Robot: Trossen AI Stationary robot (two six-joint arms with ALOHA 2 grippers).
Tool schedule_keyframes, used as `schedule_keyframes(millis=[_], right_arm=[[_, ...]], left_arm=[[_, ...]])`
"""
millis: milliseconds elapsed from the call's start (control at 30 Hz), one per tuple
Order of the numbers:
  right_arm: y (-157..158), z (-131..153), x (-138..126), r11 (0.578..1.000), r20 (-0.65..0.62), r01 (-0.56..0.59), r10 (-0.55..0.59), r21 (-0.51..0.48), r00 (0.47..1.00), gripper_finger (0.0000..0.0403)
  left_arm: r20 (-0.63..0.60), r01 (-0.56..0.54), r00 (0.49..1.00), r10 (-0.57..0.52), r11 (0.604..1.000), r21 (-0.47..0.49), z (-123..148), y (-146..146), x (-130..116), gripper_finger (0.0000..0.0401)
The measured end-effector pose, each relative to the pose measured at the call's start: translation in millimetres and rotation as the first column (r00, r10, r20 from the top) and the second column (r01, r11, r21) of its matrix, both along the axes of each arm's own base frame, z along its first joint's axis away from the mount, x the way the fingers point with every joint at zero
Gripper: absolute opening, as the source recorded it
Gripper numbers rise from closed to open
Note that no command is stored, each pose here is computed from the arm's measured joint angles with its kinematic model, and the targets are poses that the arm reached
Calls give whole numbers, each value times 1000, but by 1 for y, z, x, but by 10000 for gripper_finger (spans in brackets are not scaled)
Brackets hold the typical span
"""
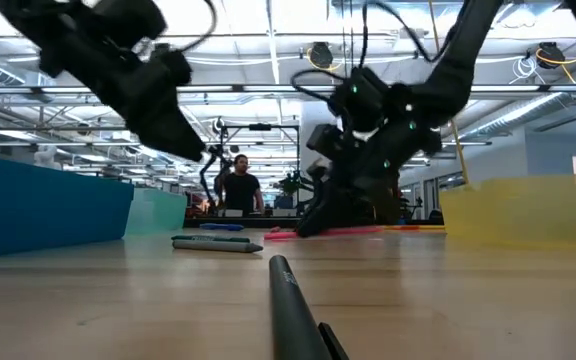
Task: Sort crayons/erasers/pens/pencils in bins
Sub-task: Put the pink colored pencil into the blue bin
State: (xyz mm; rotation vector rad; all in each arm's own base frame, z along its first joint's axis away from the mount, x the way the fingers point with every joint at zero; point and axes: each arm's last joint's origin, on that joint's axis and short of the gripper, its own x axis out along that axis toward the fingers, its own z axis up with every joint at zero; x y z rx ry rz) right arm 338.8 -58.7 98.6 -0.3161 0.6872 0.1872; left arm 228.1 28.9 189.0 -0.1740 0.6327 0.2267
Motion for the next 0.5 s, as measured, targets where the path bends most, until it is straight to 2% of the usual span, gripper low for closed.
schedule_keyframes(millis=[133,233,333,500], right_arm=[[12,32,16,992,-22,68,-71,-109,997,14],[23,45,27,989,-31,60,-64,-133,997,14],[31,52,32,986,-21,54,-58,-158,998,14],[36,56,36,975,4,64,-64,-212,998,14]], left_arm=[[-83,76,994,-70,994,79,-10,5,27,244],[-106,138,986,-125,983,122,-17,5,47,244],[-125,214,972,-199,970,118,-25,3,62,244],[-127,268,958,-258,961,68,-32,-1,80,243]])
